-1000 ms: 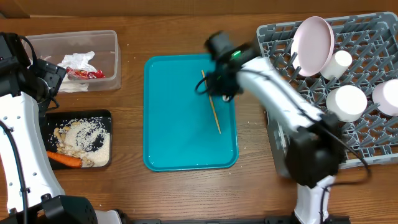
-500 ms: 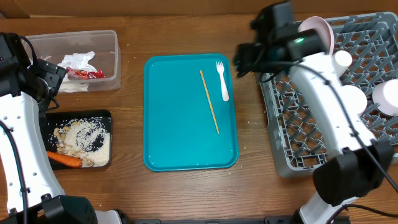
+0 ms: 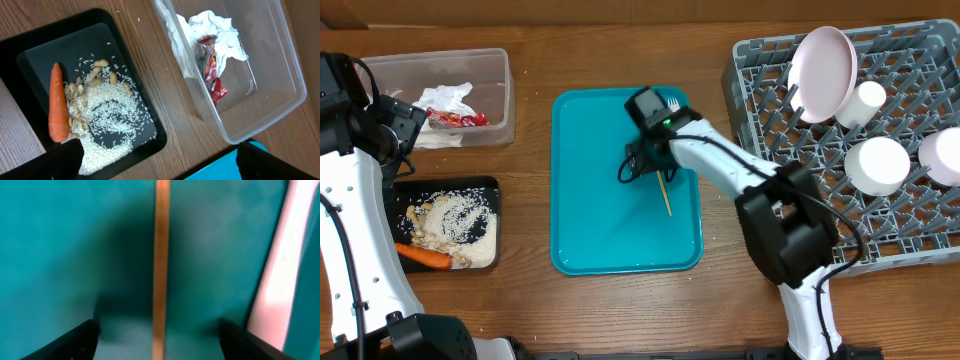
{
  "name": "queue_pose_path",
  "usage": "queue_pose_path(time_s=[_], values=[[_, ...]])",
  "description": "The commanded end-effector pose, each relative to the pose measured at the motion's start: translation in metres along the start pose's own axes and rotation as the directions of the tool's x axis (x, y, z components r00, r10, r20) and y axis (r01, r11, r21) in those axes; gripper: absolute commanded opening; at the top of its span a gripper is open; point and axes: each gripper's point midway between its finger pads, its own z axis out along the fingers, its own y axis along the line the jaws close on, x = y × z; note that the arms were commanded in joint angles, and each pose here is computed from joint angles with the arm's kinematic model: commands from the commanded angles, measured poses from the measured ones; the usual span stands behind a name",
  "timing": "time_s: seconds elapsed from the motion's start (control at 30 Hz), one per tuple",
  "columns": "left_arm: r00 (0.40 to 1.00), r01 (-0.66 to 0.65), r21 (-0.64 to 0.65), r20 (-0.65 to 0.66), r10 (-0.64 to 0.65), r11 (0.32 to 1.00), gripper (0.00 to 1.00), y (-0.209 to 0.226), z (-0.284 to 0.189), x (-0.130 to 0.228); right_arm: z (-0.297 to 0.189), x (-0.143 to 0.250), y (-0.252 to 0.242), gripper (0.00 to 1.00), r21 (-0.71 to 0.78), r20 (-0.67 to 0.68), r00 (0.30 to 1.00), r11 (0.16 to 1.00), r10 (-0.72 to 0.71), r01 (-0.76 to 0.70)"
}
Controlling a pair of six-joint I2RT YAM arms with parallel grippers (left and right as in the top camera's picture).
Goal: Sort waste into correct bins and load items into the dishwasher rack
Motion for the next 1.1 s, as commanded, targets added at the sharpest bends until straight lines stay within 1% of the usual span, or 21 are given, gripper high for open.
queue_pose_path(time_s=[0.0, 0.03, 0.07, 0.2, 0.43, 0.5, 0.63, 0.7, 0.77, 0.83, 0.9, 1.0, 1.03, 1.07], values=[[1.000, 0.009, 0.002, 0.006, -0.009, 1.000, 1.00, -0.002, 0.000, -0.002, 0.020, 0.009, -0.009, 0.76, 0.063, -0.030, 1.000, 0.998, -0.003, 0.005], [1.000, 0.009, 0.002, 0.006, -0.009, 1.000, 1.00, -0.002, 0.000, -0.002, 0.023, 0.011, -0.009, 0.74, 0.064, -0.035, 0.999, 0.998, -0.003, 0.006], [1.000, 0.009, 0.002, 0.006, -0.009, 1.000, 1.00, -0.002, 0.000, -0.002, 0.029, 0.015, -0.010, 0.68, 0.069, -0.050, 0.999, 0.998, -0.004, 0.008], [1.000, 0.009, 0.002, 0.006, -0.009, 1.000, 1.00, -0.002, 0.000, -0.002, 0.043, 0.028, -0.013, 0.36, 0.085, -0.098, 0.995, 0.996, -0.007, 0.016], [1.000, 0.009, 0.002, 0.006, -0.009, 1.000, 1.00, -0.002, 0.000, -0.002, 0.041, 0.037, -0.010, 0.04, 0.074, -0.136, 0.991, 0.997, 0.019, -0.009], [1.000, 0.009, 0.002, 0.006, -0.009, 1.000, 1.00, -0.002, 0.000, -0.002, 0.038, 0.038, -0.005, 0.04, 0.043, -0.154, 0.988, 0.999, 0.019, -0.013], [1.000, 0.009, 0.002, 0.006, -0.009, 1.000, 1.00, -0.002, 0.000, -0.002, 0.024, 0.027, -0.007, 0.04, 0.037, -0.158, 0.987, 0.999, 0.032, -0.027], [1.000, 0.009, 0.002, 0.006, -0.009, 1.000, 1.00, -0.002, 0.000, -0.002, 0.007, 0.016, -0.009, 0.04, 0.030, -0.155, 0.987, 0.999, 0.045, -0.040], [1.000, 0.009, 0.002, 0.006, -0.009, 1.000, 1.00, -0.002, 0.000, -0.002, -0.012, 0.004, -0.007, 0.04, -0.012, -0.148, 0.987, 0.998, 0.061, -0.064], [1.000, 0.009, 0.002, 0.006, -0.009, 1.000, 1.00, -0.002, 0.000, -0.002, -0.036, -0.011, -0.006, 0.04, -0.068, -0.129, 0.989, 0.994, 0.075, -0.084], [1.000, 0.009, 0.002, 0.006, -0.009, 1.000, 1.00, -0.002, 0.000, -0.002, -0.072, -0.031, -0.016, 0.04, -0.120, -0.085, 0.990, 0.986, 0.109, -0.118], [1.000, 0.009, 0.002, 0.006, -0.009, 1.000, 1.00, -0.002, 0.000, -0.002, -0.112, -0.046, -0.028, 0.04, -0.208, -0.038, 0.996, 0.974, 0.086, -0.092], [1.000, 0.009, 0.002, 0.006, -0.009, 1.000, 1.00, -0.002, 0.000, -0.002, -0.147, -0.056, -0.059, 0.04, -0.206, 0.012, 0.993, 0.972, 0.115, -0.110], [1.000, 0.009, 0.002, 0.006, -0.009, 1.000, 1.00, -0.002, 0.000, -0.002, -0.156, -0.059, -0.069, 0.04, -0.203, 0.029, 0.992, 0.973, 0.119, -0.111]])
